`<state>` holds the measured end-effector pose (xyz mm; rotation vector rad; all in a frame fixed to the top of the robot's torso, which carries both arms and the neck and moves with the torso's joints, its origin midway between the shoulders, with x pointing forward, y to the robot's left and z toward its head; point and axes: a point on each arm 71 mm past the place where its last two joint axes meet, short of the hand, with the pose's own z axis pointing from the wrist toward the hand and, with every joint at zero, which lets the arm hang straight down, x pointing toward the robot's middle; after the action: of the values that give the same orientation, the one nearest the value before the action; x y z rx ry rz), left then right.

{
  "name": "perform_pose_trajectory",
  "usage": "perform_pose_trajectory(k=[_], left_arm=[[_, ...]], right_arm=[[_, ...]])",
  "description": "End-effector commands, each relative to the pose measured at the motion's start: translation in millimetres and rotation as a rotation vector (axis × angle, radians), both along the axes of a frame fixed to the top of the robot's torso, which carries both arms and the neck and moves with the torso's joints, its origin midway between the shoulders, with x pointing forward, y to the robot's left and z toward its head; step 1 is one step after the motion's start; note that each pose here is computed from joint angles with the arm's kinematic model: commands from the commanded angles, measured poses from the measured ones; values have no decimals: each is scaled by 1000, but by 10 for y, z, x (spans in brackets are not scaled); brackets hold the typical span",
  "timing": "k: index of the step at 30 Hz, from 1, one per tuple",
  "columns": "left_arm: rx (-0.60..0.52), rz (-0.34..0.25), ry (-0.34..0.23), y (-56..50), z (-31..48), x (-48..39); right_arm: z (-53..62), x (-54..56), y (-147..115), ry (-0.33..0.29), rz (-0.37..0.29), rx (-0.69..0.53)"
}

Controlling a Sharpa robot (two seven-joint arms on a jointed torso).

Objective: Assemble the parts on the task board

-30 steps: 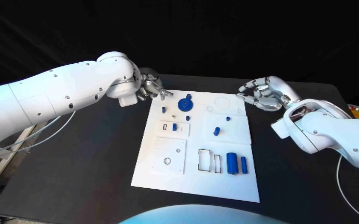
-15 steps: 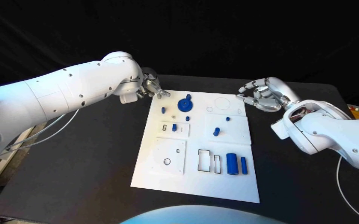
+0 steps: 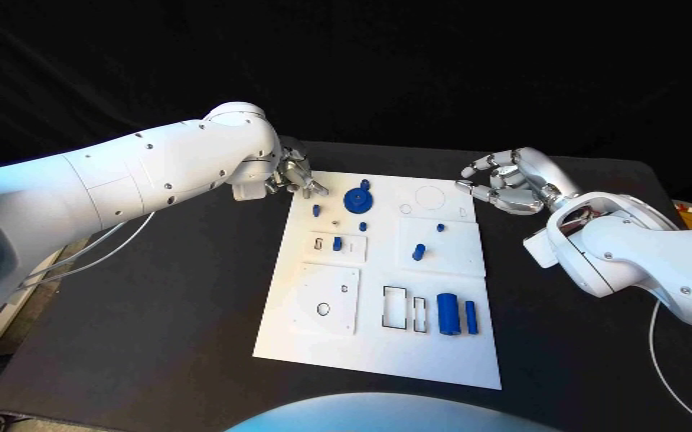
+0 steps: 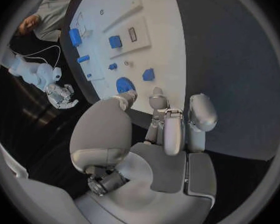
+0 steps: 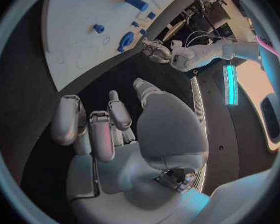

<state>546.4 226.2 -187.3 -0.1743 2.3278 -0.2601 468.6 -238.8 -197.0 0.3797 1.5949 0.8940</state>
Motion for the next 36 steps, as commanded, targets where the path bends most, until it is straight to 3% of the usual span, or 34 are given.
perform_pose_trajectory(k=[1,21,36], left_arm=[[8,-40,32,-46,-17,-29],[24,-56,70,-85,-123,-54],[9,-47,75,-105,-161,-52]], right_arm=[[-6,-5,14,2,14,-8],[-6,-9,21,2,15,-7],[-7,-7,28,2,17,-11]])
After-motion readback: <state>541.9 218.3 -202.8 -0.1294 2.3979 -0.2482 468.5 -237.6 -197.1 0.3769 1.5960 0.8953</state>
